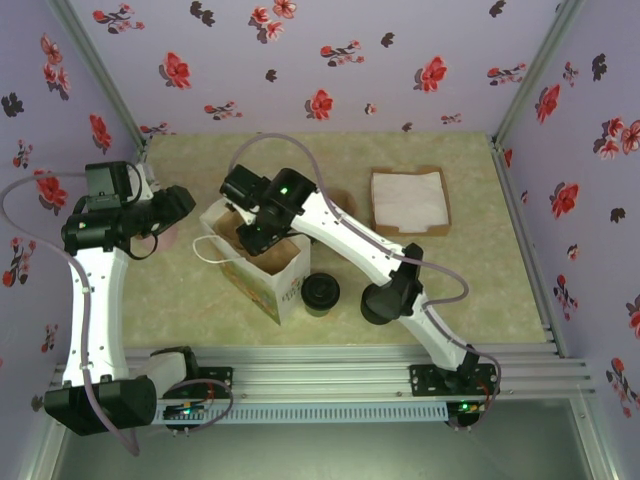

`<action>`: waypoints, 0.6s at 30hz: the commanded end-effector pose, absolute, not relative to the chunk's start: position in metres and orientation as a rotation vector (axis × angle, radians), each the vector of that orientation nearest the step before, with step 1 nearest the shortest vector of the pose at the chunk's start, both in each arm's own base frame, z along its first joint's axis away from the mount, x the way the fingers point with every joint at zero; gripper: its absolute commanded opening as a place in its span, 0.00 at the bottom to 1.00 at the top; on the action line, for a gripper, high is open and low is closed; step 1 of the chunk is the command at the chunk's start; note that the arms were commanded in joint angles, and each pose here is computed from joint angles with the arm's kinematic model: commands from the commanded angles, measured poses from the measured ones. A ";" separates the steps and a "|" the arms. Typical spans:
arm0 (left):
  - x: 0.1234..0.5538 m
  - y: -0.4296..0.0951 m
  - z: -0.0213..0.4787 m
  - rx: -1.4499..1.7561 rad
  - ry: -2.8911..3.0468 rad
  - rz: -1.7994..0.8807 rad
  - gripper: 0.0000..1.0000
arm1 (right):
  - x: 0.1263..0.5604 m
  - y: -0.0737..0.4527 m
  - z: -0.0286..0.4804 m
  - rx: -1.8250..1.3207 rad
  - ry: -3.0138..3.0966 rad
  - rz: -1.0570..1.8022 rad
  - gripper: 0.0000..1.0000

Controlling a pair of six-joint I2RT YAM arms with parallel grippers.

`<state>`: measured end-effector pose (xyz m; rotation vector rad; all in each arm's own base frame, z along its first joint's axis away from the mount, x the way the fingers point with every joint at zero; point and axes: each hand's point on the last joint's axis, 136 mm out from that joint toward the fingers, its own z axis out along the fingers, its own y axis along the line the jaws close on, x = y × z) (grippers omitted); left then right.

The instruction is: Pack the takeout coffee

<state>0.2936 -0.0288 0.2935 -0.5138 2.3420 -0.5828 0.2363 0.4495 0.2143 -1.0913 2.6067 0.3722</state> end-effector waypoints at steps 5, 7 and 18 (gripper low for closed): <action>0.294 -0.029 0.293 -0.506 2.335 -0.594 0.52 | 0.232 0.451 0.202 -1.128 2.615 0.315 0.35; 0.294 -0.029 0.293 -0.506 2.335 -0.594 0.51 | 0.232 0.451 0.200 -1.129 2.620 0.310 0.35; 0.293 -0.029 0.293 -0.503 2.336 -0.592 0.51 | 0.232 0.450 0.181 -1.147 2.644 0.235 0.35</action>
